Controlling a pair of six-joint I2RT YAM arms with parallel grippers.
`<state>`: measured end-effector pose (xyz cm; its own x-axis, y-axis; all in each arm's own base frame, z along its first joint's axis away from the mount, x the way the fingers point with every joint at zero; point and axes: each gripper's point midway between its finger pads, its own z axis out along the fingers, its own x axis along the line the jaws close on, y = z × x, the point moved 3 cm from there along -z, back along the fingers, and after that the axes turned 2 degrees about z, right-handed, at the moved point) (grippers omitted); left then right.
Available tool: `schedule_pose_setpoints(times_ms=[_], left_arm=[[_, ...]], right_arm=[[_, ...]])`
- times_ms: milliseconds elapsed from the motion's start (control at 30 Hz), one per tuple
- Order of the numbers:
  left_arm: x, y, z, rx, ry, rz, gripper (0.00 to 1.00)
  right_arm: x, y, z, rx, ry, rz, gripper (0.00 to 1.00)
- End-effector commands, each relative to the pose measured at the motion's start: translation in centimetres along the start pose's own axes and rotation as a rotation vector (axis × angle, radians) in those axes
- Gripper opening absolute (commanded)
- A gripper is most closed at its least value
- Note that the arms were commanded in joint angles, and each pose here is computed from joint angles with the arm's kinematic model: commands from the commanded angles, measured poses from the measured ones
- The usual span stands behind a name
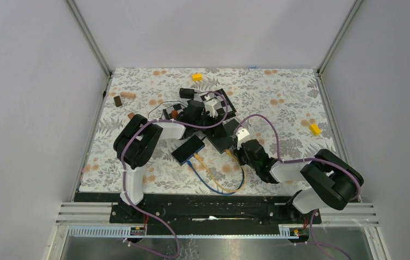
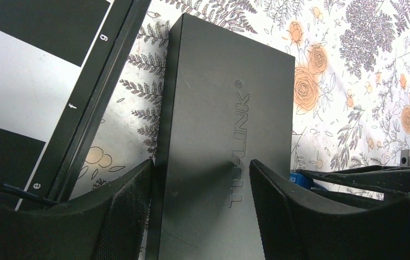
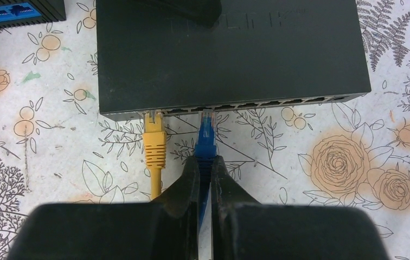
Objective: Insert the plug into the switch port
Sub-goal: Insert the connector into the switch port.
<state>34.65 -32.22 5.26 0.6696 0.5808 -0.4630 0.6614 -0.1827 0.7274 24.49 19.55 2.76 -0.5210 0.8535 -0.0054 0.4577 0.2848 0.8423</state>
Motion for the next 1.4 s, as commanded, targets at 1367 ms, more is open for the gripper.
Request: schedule_pose_setpoints(times_ms=[1367], left_arm=[[-1.2, -6.0, 0.2, 0.287, -0.117, -0.066, 0.61]], right_arm=[[-0.2, 4.2, 1.5, -0.159, -0.032, -0.067, 0.0]])
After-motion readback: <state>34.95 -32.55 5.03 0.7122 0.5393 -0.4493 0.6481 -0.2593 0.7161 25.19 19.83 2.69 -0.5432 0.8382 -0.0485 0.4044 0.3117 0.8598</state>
